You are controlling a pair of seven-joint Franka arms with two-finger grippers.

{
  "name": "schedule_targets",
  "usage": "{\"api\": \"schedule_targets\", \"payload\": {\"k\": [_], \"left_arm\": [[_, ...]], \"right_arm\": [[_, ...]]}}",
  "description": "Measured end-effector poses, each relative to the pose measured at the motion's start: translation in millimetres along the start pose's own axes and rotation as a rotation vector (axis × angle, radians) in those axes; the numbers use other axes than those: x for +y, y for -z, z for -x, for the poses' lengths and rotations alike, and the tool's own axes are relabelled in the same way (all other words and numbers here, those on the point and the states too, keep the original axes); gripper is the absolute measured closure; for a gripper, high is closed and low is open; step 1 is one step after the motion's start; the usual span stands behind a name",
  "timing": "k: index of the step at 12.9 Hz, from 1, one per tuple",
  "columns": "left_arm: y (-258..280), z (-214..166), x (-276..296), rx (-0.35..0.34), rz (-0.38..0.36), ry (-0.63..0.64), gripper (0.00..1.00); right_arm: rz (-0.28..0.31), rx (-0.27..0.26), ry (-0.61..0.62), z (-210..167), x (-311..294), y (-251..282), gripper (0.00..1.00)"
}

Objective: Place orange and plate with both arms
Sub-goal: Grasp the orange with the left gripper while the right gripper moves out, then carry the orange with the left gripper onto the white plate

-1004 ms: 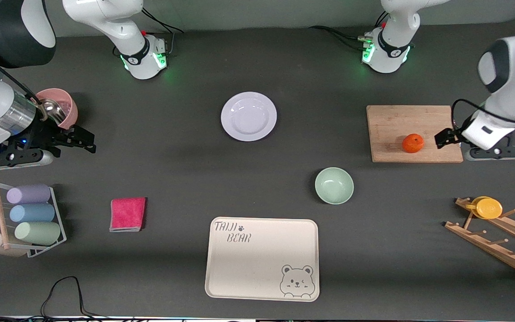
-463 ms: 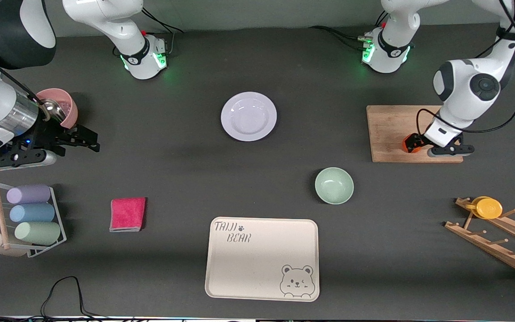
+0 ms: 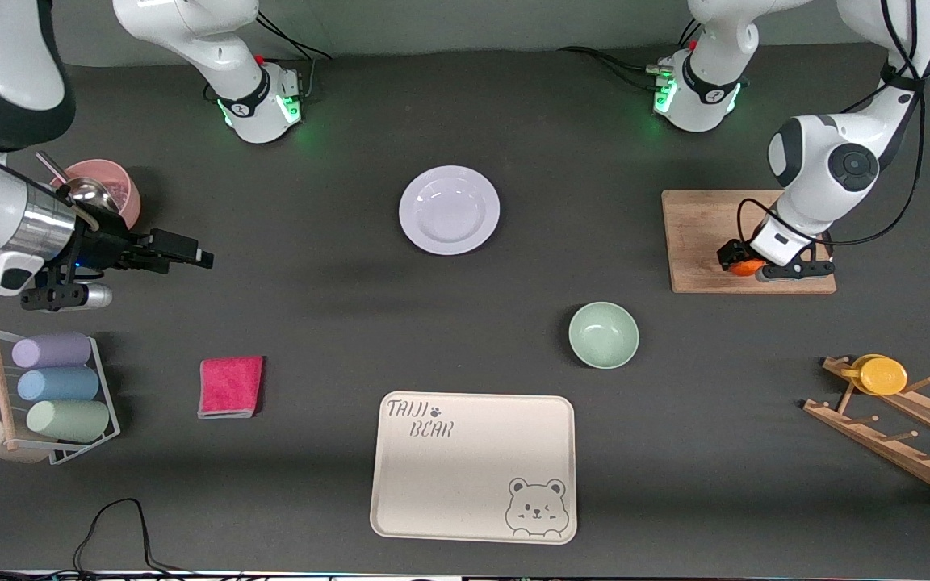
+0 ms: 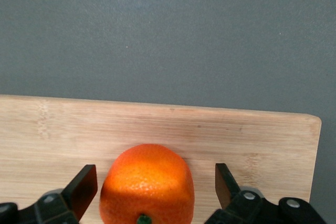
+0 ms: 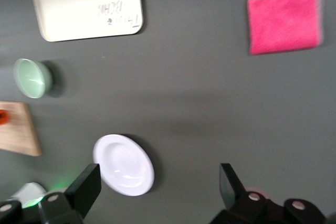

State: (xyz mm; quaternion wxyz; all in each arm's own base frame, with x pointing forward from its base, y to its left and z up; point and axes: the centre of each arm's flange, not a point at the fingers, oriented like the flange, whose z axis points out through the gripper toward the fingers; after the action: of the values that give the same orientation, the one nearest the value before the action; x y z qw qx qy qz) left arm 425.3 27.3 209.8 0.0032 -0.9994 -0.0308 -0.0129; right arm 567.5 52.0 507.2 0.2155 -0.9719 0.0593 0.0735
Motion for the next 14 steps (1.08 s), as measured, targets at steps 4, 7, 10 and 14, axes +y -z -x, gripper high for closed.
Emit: {"api": "schedule_targets", "payload": {"k": [4, 7, 10, 14], "left_arm": [[-2.6, 3.6, 1.4, -0.012, 0.0, -0.001, 0.29], [-1.4, 2.9, 13.4, -0.036, -0.002, 0.003, 0.29], [30.0, -9.0, 78.4, -0.077, -0.03, 0.036, 0.29], [143.2, -11.5, 223.7, -0.145, -0.022, 0.117, 0.29]], "right_arm": [[-0.127, -0.04, -0.034, -0.3, 13.1, -22.5, 0.0], [-0.271, -0.045, -0.017, -1.9, 25.5, -30.6, 0.0], [-0.323, -0.069, -0.008, -7.1, 43.7, -54.3, 0.0], [-0.42, -0.088, 0.003, -16.2, 56.1, -86.3, 0.0]]}}
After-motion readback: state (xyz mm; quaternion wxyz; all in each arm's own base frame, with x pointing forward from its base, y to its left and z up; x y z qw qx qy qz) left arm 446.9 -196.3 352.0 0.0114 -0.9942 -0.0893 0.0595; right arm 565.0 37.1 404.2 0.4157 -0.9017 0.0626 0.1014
